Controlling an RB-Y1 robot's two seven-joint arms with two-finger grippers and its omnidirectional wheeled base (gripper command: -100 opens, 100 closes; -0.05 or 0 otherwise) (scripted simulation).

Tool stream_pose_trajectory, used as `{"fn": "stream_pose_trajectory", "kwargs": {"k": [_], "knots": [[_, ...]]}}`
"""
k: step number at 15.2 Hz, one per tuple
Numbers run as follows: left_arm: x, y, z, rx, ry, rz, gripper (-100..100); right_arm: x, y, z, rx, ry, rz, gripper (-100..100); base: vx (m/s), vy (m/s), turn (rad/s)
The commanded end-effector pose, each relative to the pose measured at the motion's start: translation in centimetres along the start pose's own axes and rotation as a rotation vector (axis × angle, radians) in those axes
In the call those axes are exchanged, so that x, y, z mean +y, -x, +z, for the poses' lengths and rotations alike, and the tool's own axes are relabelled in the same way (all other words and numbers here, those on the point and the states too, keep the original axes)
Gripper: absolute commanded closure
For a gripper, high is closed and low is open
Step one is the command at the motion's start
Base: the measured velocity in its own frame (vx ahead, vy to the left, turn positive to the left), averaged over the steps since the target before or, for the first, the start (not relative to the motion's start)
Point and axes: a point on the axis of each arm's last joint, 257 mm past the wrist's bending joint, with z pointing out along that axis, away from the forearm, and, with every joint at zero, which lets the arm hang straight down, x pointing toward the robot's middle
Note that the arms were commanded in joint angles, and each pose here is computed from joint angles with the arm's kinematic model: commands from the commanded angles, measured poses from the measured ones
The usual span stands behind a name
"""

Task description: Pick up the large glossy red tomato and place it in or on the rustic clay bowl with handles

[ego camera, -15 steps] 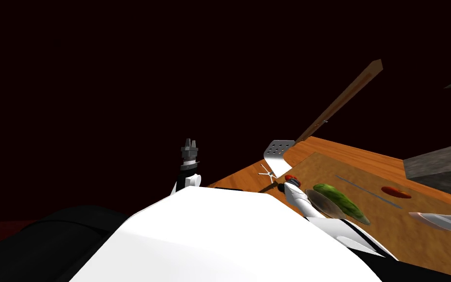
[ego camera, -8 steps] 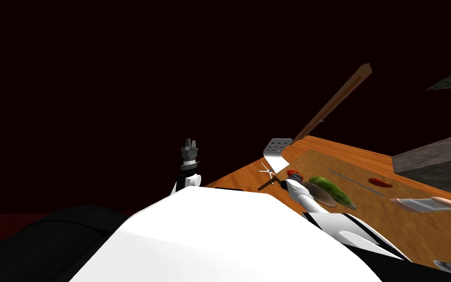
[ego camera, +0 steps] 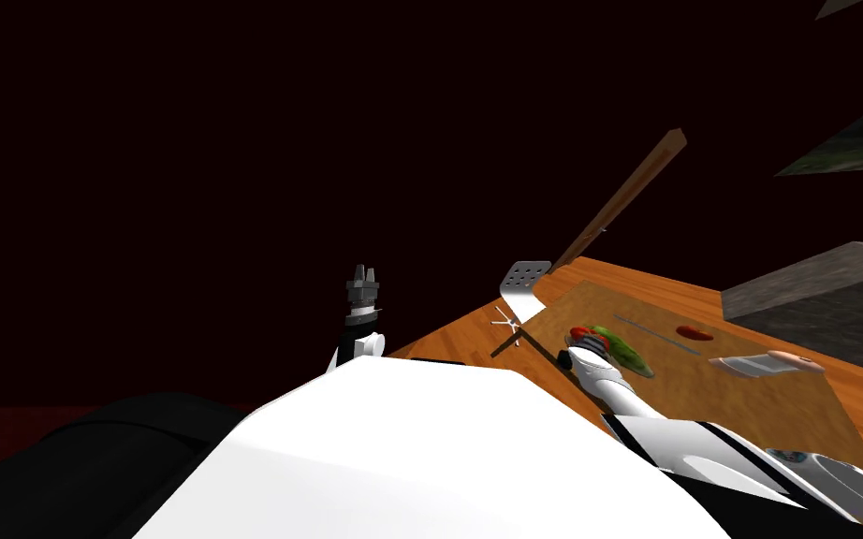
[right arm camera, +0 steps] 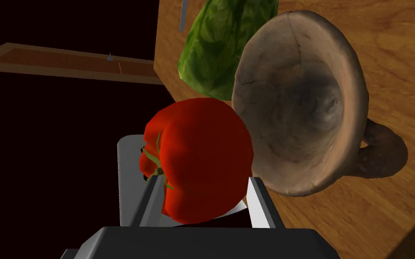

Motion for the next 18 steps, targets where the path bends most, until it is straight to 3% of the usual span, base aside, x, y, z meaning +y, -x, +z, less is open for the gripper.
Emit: {"fn": "stream_pose_trajectory", "kwargs": {"k": [1,3,5,6,10,18], "knots": [[0.0,0.0,0.0,0.000,0.000,0.000,0,-0.2,-0.4,-0.1,0.005,-0.002,-0.010,100,-0.042,-0.016,-0.014],[0.0,0.0,0.0,0.000,0.000,0.000,0,-0.4,-3.5,0.1,0.041,-0.001,-0.045,100,-0.031,-0.015,-0.016],[0.0,0.0,0.0,0.000,0.000,0.000,0,-0.3,-2.9,0.0,0.030,-0.001,-0.031,100,-0.029,-0.020,-0.042],[0.0,0.0,0.0,0.000,0.000,0.000,0,-0.3,-3.2,0.0,0.034,-0.001,-0.037,-100,-0.011,-0.007,-0.018],[0.0,0.0,0.0,0.000,0.000,0.000,0,-0.3,-3.3,0.0,0.036,-0.001,-0.039,-100,-0.002,-0.001,-0.001],[0.0,0.0,0.0,0.000,0.000,0.000,0,-4.9,-6.8,1.9,0.021,0.007,-0.042,-100,0.030,0.078,-0.023]]}}
